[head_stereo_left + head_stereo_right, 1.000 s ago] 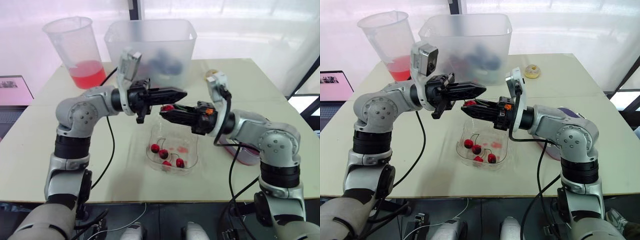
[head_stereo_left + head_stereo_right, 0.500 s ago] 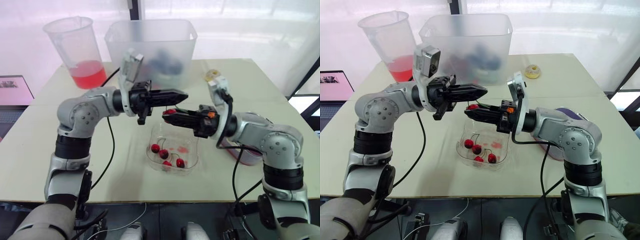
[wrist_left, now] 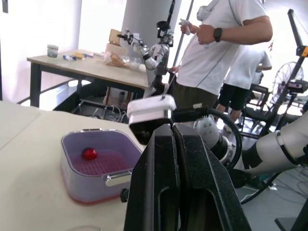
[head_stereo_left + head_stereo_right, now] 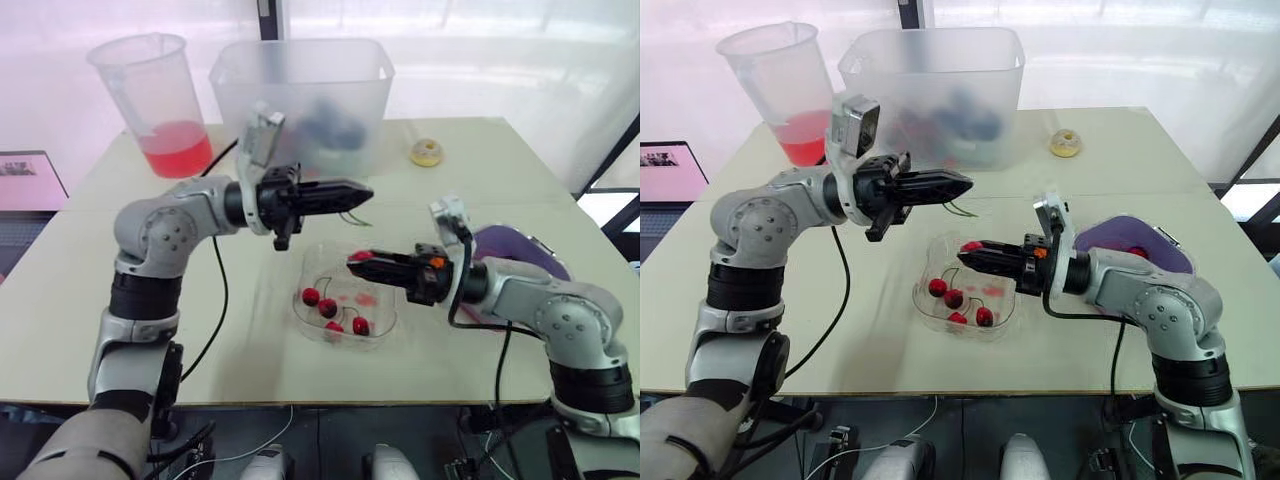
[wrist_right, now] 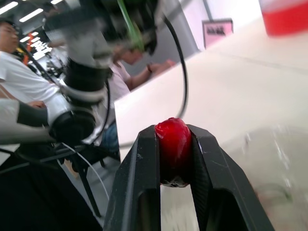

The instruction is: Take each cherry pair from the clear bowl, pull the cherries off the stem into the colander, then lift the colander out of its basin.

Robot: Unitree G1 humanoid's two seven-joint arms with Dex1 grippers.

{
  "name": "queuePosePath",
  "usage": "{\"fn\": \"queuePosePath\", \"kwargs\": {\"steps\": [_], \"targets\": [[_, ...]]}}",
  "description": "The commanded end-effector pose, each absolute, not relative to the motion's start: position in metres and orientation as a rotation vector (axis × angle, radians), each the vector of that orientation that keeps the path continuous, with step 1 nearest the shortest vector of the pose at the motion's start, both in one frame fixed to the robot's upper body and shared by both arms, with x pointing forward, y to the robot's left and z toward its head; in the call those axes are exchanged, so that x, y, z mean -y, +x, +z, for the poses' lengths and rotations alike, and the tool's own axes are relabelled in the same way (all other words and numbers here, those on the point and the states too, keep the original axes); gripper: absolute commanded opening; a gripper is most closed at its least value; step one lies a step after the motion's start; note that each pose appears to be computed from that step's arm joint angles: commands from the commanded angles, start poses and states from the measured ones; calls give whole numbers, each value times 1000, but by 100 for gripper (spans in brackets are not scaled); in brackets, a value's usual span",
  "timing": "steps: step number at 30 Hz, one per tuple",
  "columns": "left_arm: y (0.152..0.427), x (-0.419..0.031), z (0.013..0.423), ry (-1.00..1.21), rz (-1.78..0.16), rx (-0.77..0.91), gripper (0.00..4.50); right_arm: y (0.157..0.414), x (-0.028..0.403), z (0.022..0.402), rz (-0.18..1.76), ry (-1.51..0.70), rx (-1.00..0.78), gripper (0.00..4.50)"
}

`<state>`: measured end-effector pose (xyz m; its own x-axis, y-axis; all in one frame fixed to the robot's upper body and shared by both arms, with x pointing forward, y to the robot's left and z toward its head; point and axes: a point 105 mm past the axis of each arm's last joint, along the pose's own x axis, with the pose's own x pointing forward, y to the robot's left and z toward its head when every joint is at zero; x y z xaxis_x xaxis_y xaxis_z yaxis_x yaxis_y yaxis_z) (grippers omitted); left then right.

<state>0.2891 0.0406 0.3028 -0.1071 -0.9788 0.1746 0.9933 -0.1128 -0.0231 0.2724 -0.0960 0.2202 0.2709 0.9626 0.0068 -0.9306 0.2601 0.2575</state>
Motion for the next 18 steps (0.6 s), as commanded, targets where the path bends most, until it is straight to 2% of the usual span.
{"fn": "queuePosePath", "kwargs": {"steps": [1, 6, 10, 12, 14, 18], "targets": [[284, -42, 318, -143, -1692, 188, 0, 264, 99, 227, 1316, 195, -137, 33], [283, -42, 318, -142, -1693, 191, 0, 268, 121, 232, 1244, 133, -139, 33], [284, -44, 317, -142, -1682, 189, 0, 278, 166, 246, 1059, -14, -143, 33], [284, -46, 316, -144, -1674, 187, 0, 289, 197, 250, 897, -138, -181, 33], [286, -49, 315, -148, -1660, 186, 0, 300, 242, 239, 654, -357, -325, 33], [288, -51, 312, -155, -1636, 184, 0, 311, 275, 223, 469, -542, -435, 33]]}}
